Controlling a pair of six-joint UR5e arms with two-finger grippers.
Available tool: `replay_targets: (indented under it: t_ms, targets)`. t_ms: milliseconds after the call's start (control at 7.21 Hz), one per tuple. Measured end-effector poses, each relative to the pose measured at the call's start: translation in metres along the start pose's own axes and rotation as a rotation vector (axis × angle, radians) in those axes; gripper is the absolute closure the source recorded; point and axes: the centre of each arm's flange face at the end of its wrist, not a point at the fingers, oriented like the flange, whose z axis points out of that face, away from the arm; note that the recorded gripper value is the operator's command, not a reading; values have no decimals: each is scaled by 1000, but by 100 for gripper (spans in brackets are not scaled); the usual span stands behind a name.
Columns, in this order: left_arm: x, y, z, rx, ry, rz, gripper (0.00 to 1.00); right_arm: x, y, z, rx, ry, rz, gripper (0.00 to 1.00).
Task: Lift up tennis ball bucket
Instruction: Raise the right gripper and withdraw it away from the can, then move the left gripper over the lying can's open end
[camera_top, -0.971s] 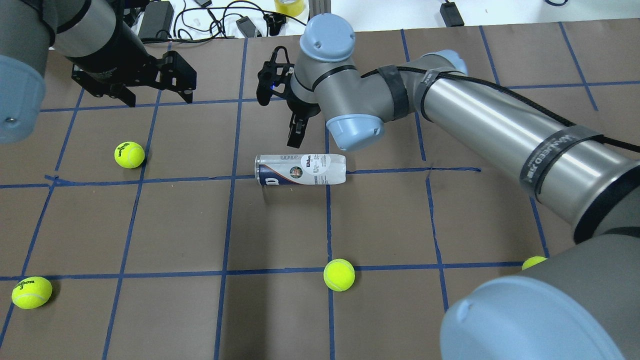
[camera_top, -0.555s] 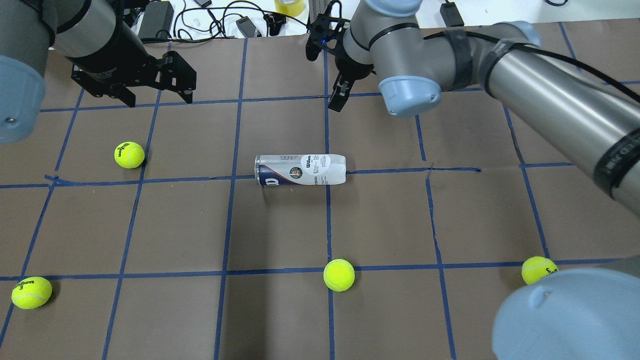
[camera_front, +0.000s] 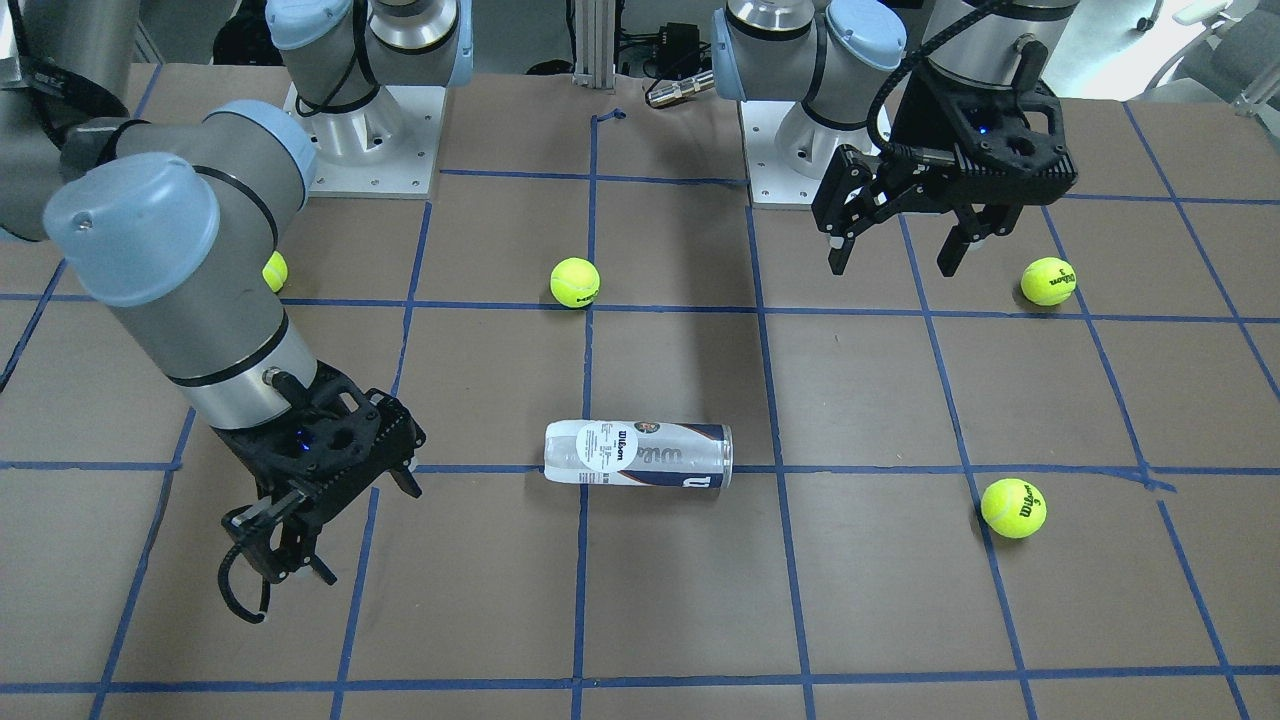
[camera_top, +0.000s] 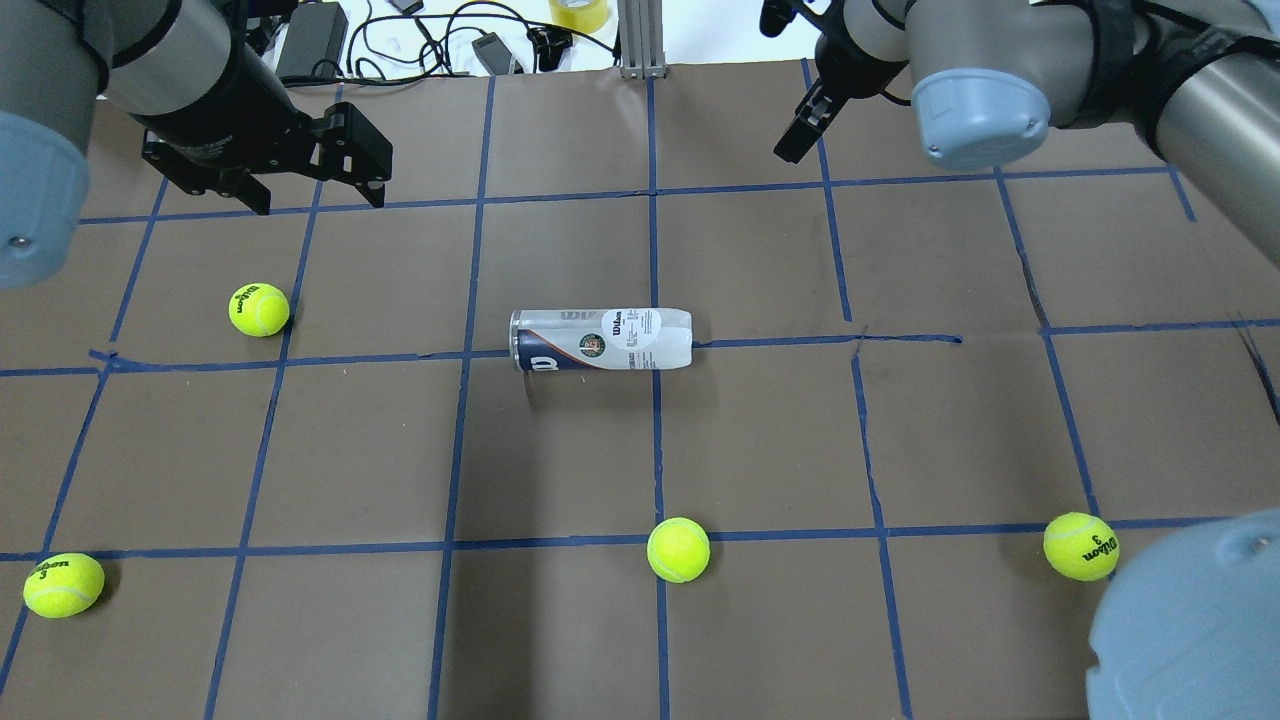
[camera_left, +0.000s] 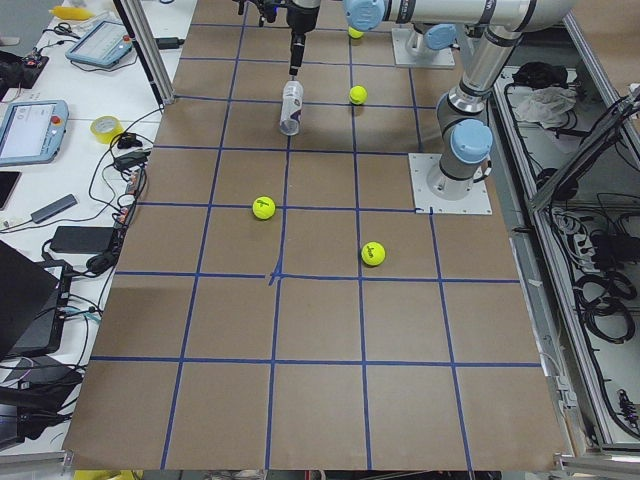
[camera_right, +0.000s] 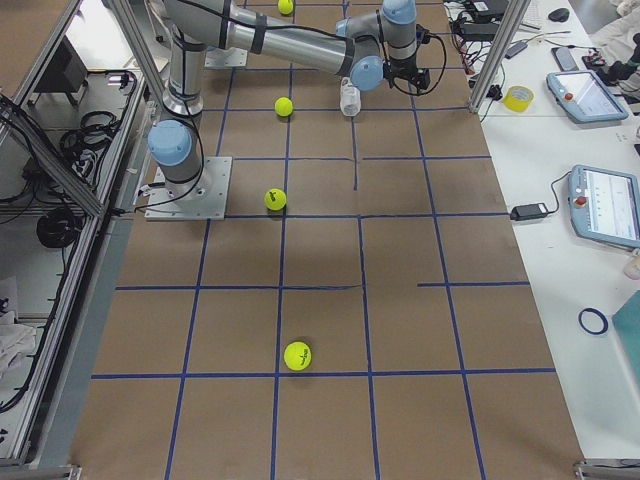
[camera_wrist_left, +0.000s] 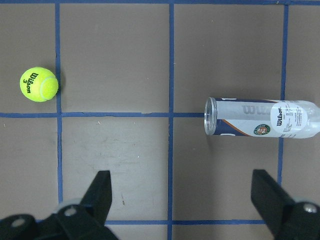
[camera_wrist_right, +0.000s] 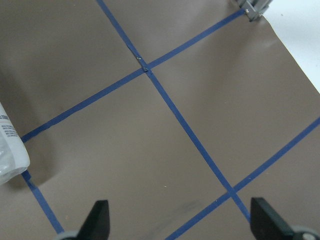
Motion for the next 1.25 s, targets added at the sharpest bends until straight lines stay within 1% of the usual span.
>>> replay_targets:
  t_ms: [139, 277, 416, 555, 693, 832, 971, 1109, 1248]
  targets:
    - [2, 0, 2, -2, 2, 2, 0, -2, 2, -21, -8, 19, 103, 0]
    - [4, -2, 7, -7, 3, 2, 0, -8, 7, -46, -44, 44, 231, 0]
    - [5, -5, 15, -19, 4, 0, 0, -15, 13, -73, -84, 77, 335, 0]
    - [7, -9, 26, -36, 6, 0, 0, -24, 20, -98, -120, 98, 399, 0]
    - [13, -13, 39, -52, 29, 3, 0, -35, 28, -122, -152, 99, 455, 0]
    - [25, -18, 57, -78, 75, -5, 0, -49, 36, -148, -174, 100, 521, 0]
    - [34, -21, 87, -128, 106, -24, 0, -64, 43, -175, -188, 101, 567, 0]
    - [39, -19, 122, -179, 142, -16, 0, -77, 50, -196, -198, 100, 590, 0]
    - [42, -15, 154, -219, 206, 17, 0, -86, 55, -212, -206, 110, 596, 0]
